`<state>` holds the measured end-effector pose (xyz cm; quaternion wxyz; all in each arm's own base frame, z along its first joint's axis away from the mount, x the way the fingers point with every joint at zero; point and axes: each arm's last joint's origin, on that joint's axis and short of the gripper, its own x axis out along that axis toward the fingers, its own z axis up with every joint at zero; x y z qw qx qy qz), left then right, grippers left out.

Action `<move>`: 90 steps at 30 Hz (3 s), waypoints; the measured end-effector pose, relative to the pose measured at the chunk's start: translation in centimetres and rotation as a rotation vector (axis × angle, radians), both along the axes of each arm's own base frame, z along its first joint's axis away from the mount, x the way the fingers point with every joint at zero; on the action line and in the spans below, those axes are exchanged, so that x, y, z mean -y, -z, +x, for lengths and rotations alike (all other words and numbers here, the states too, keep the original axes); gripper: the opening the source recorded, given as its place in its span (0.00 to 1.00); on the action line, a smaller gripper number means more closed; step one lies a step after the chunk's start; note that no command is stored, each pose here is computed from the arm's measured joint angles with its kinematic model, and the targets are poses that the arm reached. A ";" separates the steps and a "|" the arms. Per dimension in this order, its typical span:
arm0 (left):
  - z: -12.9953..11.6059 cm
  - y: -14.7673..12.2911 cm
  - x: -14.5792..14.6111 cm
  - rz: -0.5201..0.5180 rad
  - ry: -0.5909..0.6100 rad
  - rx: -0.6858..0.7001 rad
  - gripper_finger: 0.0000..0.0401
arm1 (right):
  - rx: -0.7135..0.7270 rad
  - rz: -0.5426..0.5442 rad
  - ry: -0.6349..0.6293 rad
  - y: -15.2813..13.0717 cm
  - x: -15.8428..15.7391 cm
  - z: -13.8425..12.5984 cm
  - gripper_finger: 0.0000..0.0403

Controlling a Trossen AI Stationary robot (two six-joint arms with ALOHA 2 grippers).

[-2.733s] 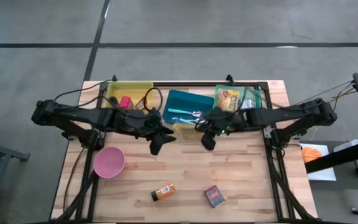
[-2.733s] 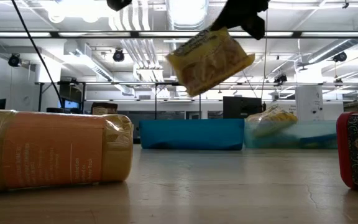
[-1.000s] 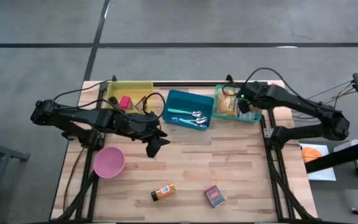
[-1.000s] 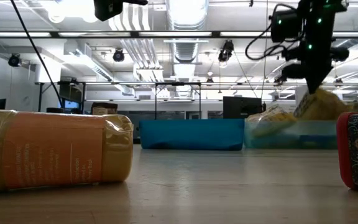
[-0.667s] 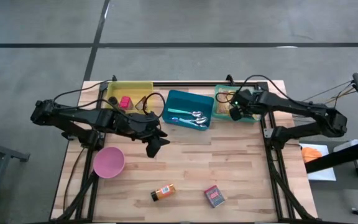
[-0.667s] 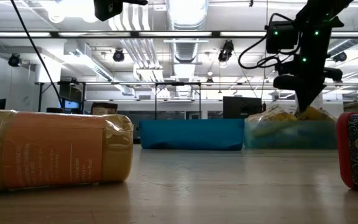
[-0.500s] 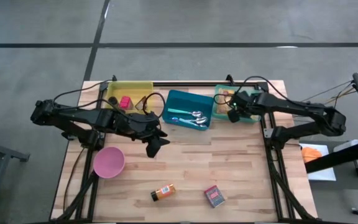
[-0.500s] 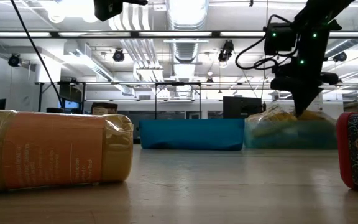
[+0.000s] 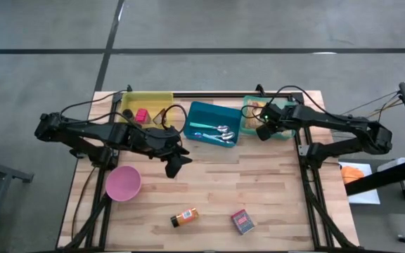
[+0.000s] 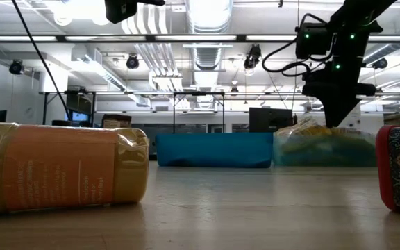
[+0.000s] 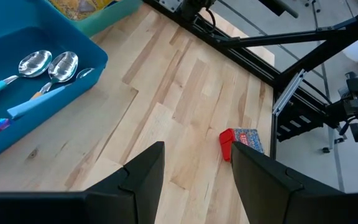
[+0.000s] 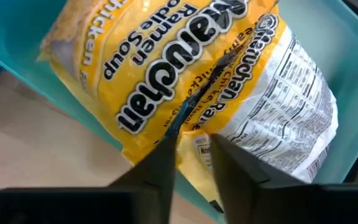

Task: Pick & Place Food Item
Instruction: Put the yellow noodle pack into the green bin, then put the black seasoning bottle into the yellow bin

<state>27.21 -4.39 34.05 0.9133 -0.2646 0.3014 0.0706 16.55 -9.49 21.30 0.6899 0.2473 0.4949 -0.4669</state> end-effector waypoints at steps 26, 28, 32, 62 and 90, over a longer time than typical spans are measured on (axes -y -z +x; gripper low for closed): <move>-1.5 4.7 4.5 -0.200 0.308 -0.201 0.48 | 0.285 -0.083 -0.128 -8.1 -4.4 -3.5 0.61; -1.6 5.2 5.4 -0.183 0.330 -0.222 0.48 | 0.295 -0.082 -0.239 -8.4 -5.1 -2.9 0.61; -1.4 6.3 6.9 -0.160 0.334 -0.262 0.48 | 0.366 -0.034 -0.512 -8.9 -7.2 -1.1 0.61; -2.5 13.0 16.6 -0.081 0.280 -0.404 0.48 | 0.275 -0.051 -1.209 -10.2 -18.9 11.8 0.61; -5.2 20.1 22.4 0.112 0.036 -0.321 0.48 | 0.484 0.071 -1.335 -6.8 -23.5 16.1 0.61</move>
